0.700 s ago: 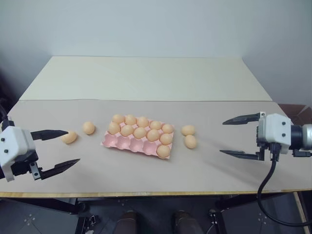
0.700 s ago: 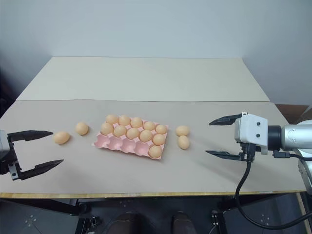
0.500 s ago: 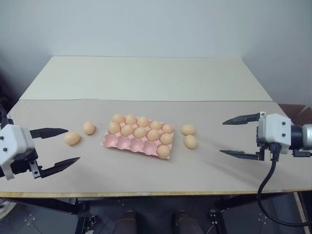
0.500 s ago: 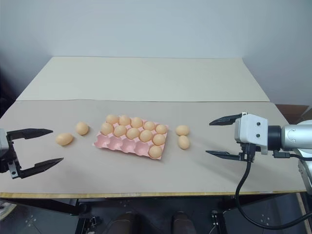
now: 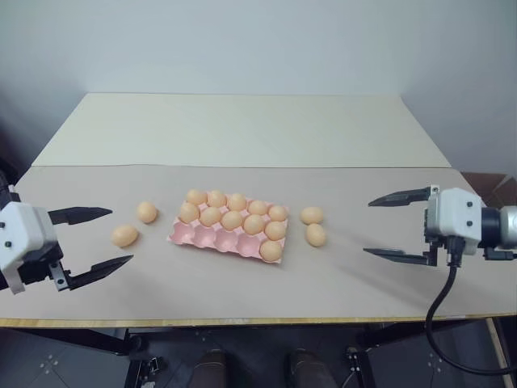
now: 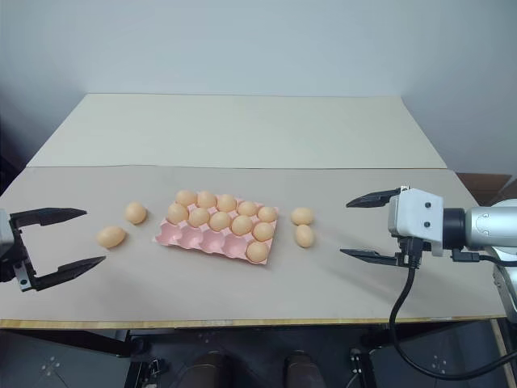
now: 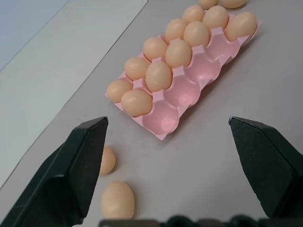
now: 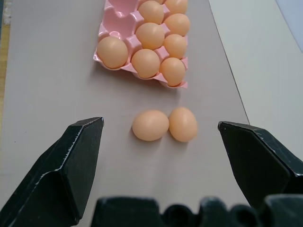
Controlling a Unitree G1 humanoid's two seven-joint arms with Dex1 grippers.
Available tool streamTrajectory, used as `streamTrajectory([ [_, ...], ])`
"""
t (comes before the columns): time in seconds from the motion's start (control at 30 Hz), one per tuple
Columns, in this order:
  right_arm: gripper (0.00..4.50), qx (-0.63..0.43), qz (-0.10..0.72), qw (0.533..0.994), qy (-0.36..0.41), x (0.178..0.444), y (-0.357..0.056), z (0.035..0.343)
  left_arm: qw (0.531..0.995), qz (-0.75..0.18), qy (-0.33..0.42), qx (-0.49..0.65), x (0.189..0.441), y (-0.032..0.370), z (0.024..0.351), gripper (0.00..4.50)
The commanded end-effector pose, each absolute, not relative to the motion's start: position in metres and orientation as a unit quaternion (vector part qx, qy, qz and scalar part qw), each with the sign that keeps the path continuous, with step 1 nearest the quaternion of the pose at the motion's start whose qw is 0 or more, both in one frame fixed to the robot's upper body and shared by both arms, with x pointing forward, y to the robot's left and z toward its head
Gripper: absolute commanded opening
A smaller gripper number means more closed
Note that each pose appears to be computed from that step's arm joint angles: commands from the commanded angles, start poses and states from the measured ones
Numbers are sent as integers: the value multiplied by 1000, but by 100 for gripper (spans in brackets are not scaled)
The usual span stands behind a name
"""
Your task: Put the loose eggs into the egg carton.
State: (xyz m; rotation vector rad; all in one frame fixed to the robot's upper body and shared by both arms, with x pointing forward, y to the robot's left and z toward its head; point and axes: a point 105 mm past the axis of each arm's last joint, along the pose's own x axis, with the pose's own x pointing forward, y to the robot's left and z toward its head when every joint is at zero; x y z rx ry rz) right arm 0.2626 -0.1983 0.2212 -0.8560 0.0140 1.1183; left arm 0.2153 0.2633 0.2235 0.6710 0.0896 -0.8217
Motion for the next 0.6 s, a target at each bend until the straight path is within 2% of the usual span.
streamTrajectory([
  [0.03,450,-406,502,764,10,266,-197,230,854,-402,21,330,217,256,229,445],
  [0.17,450,-390,502,770,44,267,-196,228,848,-420,19,324,217,249,228,445],
  [0.23,450,-366,507,775,89,267,-194,222,846,-423,18,323,220,248,226,445],
  [0.37,450,-353,496,787,98,271,-184,214,844,-432,16,317,223,243,223,445],
  [0.47,450,-344,493,792,104,279,-172,202,842,-439,15,312,224,240,221,445],
  [0.6,450,-328,458,817,123,301,-161,179,839,-446,17,312,226,239,220,445],
])
